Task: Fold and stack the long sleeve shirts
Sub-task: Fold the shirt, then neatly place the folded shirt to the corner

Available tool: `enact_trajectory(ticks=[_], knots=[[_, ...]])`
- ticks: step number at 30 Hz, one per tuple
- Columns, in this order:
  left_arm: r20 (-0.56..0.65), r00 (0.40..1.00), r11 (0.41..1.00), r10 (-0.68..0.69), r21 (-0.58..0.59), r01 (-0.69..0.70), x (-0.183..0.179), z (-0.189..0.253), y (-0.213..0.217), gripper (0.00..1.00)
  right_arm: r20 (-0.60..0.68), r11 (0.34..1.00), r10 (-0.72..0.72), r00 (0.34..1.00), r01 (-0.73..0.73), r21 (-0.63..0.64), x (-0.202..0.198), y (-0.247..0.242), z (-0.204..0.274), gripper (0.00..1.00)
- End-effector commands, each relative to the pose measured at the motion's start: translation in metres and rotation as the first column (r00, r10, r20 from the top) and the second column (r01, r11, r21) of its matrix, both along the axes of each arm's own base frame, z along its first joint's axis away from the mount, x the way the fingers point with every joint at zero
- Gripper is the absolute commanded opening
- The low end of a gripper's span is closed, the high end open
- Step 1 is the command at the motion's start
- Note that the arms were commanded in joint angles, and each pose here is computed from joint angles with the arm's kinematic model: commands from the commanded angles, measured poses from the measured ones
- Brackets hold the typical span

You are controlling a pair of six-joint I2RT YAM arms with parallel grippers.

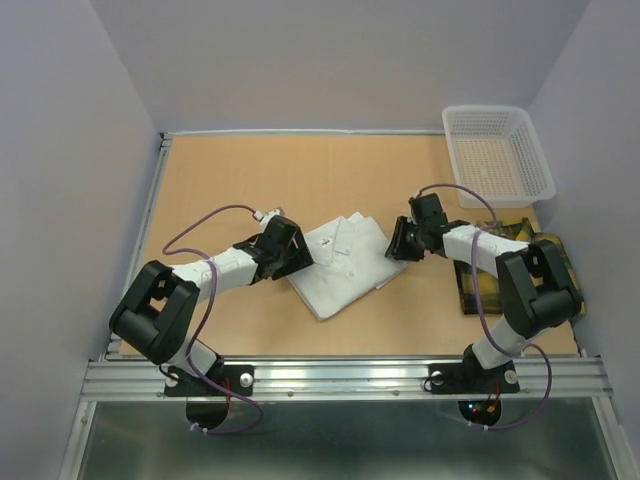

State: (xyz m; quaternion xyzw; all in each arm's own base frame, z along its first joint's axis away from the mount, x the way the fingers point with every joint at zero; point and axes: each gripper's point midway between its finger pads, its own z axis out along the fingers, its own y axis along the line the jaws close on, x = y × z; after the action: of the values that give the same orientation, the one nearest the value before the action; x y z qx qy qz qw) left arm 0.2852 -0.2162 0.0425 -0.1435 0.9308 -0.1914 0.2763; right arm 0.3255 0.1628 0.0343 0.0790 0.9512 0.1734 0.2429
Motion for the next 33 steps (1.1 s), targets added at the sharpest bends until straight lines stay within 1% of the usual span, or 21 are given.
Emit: enact_trajectory(ticks=[1, 4, 6, 9, 10, 11, 13, 14, 15, 19, 20, 22, 25, 26, 27, 28, 29, 30, 31, 32, 33], knots=[[0.000, 0.999, 0.999, 0.032, 0.018, -0.032, -0.006, -0.008, 0.011, 0.75, 0.006, 0.998, -0.035, 0.999, 0.034, 0.049, 0.000, -0.001, -0.004, 0.38], [0.008, 1.000, 0.999, 0.029, 0.041, -0.029, -0.005, -0.008, 0.014, 0.75, 0.035, 0.996, -0.084, 0.996, 0.082, 0.046, 0.002, -0.010, 0.005, 0.38], [0.029, 1.000, 0.998, 0.007, 0.061, -0.009, -0.001, -0.002, 0.015, 0.76, 0.079, 0.991, -0.119, 0.990, 0.114, 0.065, 0.004, -0.014, 0.022, 0.39], [0.102, 0.994, 0.995, -0.041, 0.090, 0.032, 0.009, 0.021, 0.015, 0.80, 0.130, 0.983, -0.169, 0.977, 0.157, 0.097, -0.001, -0.020, 0.042, 0.41], [0.129, 0.990, 0.995, -0.060, 0.092, 0.049, 0.013, 0.030, 0.012, 0.82, 0.132, 0.980, -0.183, 0.974, 0.170, 0.107, -0.004, -0.022, 0.044, 0.56], [0.152, 0.985, 0.992, -0.082, 0.103, 0.067, 0.015, 0.037, 0.012, 0.83, 0.134, 0.977, -0.195, 0.972, 0.180, 0.119, -0.007, -0.022, 0.046, 0.59], [0.201, 0.966, 0.979, -0.165, 0.151, 0.136, 0.016, 0.049, 0.011, 0.86, 0.105, 0.967, -0.222, 0.969, 0.206, 0.147, -0.019, -0.022, 0.042, 0.72], [0.235, 0.952, 0.974, -0.198, 0.159, 0.163, 0.015, 0.062, 0.006, 0.88, 0.107, 0.958, -0.245, 0.964, 0.224, 0.177, -0.021, -0.022, 0.048, 0.77], [0.257, 0.935, 0.960, -0.246, 0.194, 0.200, 0.015, 0.068, 0.005, 0.88, 0.096, 0.956, -0.246, 0.965, 0.225, 0.188, -0.025, -0.021, 0.047, 0.77], [0.316, 0.877, 0.925, -0.363, 0.238, 0.297, 0.002, 0.087, -0.011, 0.88, 0.061, 0.947, -0.260, 0.964, 0.242, 0.211, -0.041, -0.022, 0.039, 0.77], [0.317, 0.866, 0.915, -0.387, 0.248, 0.318, -0.003, 0.087, -0.017, 0.88, 0.069, 0.944, -0.269, 0.961, 0.248, 0.219, -0.042, -0.023, 0.042, 0.77], [0.314, 0.864, 0.911, -0.394, 0.257, 0.323, -0.005, 0.085, -0.017, 0.89, 0.093, 0.941, -0.294, 0.951, 0.270, 0.206, -0.043, -0.029, 0.044, 0.77], [0.300, 0.882, 0.923, -0.363, 0.242, 0.298, -0.007, 0.080, -0.015, 0.89, 0.174, 0.942, -0.334, 0.926, 0.321, 0.098, -0.037, -0.055, 0.053, 0.79], [0.297, 0.890, 0.929, -0.346, 0.237, 0.283, -0.007, 0.079, -0.014, 0.88, 0.197, 0.945, -0.326, 0.925, 0.324, 0.043, -0.036, -0.064, 0.055, 0.79], [0.295, 0.896, 0.934, -0.332, 0.236, 0.268, -0.006, 0.079, -0.013, 0.89, 0.188, 0.940, -0.330, 0.925, 0.340, -0.022, -0.040, -0.074, 0.052, 0.80], [0.281, 0.904, 0.935, -0.323, 0.245, 0.258, -0.004, 0.074, -0.012, 0.89, 0.227, 0.919, -0.358, 0.906, 0.385, -0.089, -0.032, -0.089, 0.060, 0.80], [0.279, 0.905, 0.935, -0.321, 0.243, 0.256, -0.001, 0.078, -0.015, 0.89, 0.217, 0.906, -0.354, 0.910, 0.391, -0.162, -0.036, -0.099, 0.059, 0.80], [0.272, 0.908, 0.939, -0.319, 0.223, 0.262, 0.000, 0.079, -0.020, 0.89, 0.259, 0.874, -0.379, 0.888, 0.436, -0.214, -0.029, -0.113, 0.069, 0.80], [0.256, 0.910, 0.938, -0.325, 0.210, 0.276, 0.000, 0.075, -0.026, 0.89, 0.257, 0.857, -0.381, 0.888, 0.443, -0.263, -0.028, -0.120, 0.067, 0.80], [0.276, 0.904, 0.942, -0.326, 0.176, 0.286, 0.005, 0.084, -0.037, 0.89, 0.243, 0.837, -0.383, 0.891, 0.446, -0.318, -0.033, -0.128, 0.065, 0.82], [0.274, 0.898, 0.938, -0.345, 0.140, 0.318, 0.004, 0.086, -0.048, 0.88, 0.244, 0.815, -0.395, 0.885, 0.461, -0.351, -0.033, -0.135, 0.066, 0.85]])
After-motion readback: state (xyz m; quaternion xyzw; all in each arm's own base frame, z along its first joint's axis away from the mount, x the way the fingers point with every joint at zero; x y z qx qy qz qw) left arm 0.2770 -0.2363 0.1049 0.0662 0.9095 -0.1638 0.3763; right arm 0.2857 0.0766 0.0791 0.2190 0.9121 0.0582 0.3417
